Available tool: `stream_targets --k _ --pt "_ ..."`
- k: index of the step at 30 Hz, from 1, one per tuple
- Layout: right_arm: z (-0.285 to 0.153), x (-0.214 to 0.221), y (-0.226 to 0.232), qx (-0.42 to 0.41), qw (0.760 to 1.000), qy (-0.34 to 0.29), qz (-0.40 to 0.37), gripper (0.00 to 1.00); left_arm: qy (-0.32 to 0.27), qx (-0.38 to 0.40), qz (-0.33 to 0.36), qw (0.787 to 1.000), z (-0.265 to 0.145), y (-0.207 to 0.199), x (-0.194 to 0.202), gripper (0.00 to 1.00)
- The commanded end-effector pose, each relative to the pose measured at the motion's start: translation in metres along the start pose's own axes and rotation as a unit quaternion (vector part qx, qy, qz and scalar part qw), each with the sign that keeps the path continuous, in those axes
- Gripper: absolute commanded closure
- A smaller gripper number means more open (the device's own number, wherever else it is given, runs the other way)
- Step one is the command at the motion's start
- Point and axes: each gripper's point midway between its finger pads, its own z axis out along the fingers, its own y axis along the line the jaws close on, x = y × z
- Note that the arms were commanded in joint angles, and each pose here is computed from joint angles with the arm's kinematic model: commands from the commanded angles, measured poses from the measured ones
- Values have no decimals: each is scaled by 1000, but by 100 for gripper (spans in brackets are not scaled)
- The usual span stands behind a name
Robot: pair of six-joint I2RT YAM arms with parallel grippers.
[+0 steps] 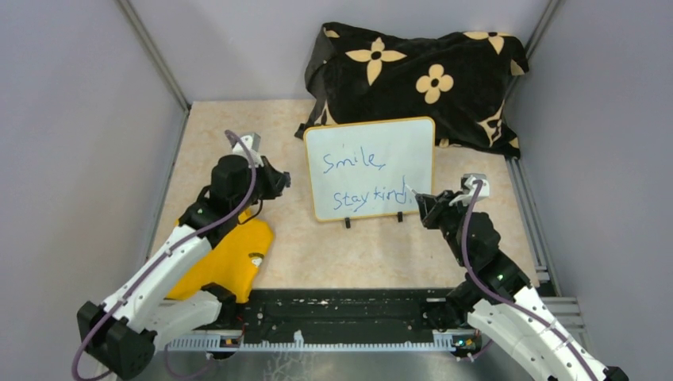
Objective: Write a sentence on the whiteboard
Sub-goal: Close the whiteboard marker at the center of the board.
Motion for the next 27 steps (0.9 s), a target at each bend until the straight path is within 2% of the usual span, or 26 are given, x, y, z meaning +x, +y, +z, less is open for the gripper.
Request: stream_targets --k 1,6,15,20,27 --pt "4 -41 16 -14 998 -57 26 100 -95 122 -40 987 -23 -46 -42 100" --pt "11 -79 44 -47 994 -91 34 100 -154 200 -59 966 -48 -78 -77 100" --pt "2 -143 110 -101 975 -195 8 100 -183 356 -143 905 -89 -133 -114 100" --pt "-15 -138 140 -96 968 -228 -43 100 -203 411 -175 871 -113 -149 -134 100" --pt "-25 -109 160 -66 958 -247 -129 100 -189 457 -186 849 -129 -162 -136 100"
